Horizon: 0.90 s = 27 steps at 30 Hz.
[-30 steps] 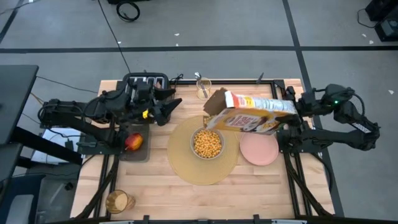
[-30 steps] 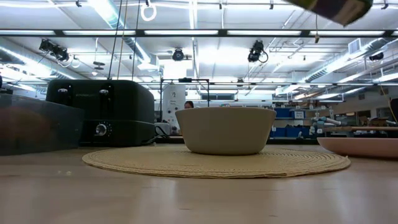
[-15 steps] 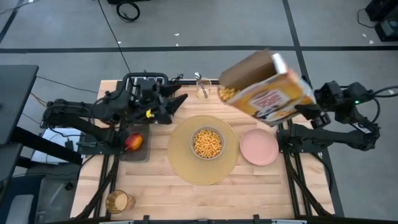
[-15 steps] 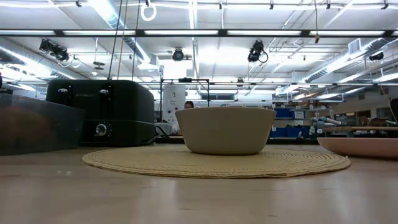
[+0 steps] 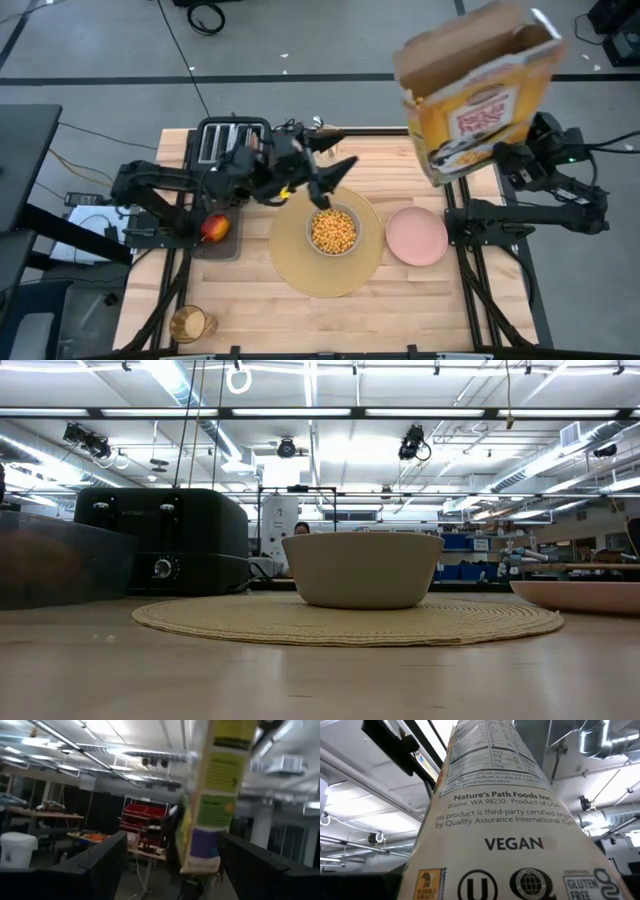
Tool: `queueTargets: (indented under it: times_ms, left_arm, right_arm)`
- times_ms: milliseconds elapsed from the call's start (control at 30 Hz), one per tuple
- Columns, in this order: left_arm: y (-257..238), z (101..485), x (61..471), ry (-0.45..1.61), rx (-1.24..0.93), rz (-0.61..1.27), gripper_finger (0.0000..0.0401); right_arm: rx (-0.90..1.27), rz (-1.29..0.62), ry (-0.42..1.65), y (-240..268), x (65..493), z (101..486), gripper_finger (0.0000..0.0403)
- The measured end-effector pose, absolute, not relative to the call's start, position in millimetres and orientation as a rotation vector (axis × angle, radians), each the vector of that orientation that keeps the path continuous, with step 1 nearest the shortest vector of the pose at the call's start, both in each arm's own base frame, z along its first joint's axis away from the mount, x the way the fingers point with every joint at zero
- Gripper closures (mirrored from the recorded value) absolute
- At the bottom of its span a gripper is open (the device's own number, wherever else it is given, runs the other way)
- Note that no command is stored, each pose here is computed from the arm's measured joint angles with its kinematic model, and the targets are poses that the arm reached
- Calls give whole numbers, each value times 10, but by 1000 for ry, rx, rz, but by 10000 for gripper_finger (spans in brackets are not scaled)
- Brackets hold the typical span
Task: Arrange a breakfast setting
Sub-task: Pour the cereal into the gray bowl
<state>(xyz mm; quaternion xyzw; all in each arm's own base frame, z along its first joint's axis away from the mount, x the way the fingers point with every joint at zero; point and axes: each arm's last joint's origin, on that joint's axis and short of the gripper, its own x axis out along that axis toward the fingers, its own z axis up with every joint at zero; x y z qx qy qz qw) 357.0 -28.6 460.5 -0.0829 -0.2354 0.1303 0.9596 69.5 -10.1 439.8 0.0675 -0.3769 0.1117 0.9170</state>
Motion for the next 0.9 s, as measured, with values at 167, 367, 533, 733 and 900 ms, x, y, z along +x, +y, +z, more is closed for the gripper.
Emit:
queueTargets:
  times_ms: [167,367,533,733,900]
  left_arm:
    - [-259,5000,3582,-444,-135,132,86]
    - [-253,5170,3516,-444,-84,106,86]
    - [-181,5161,3521,-412,-92,124,86]
    - [-61,5119,3542,-368,-86,161,86]
    - [-7,5109,3552,-364,-84,170,86]
  right_arm:
    - [149,220,-783,-188,975,4399,167]
    - [123,218,-797,-267,1247,4373,168]
    - [114,233,-779,-324,1464,4316,170]
    - [115,229,-779,-364,1593,4275,170]
    - [105,206,-734,-402,1721,4209,170]
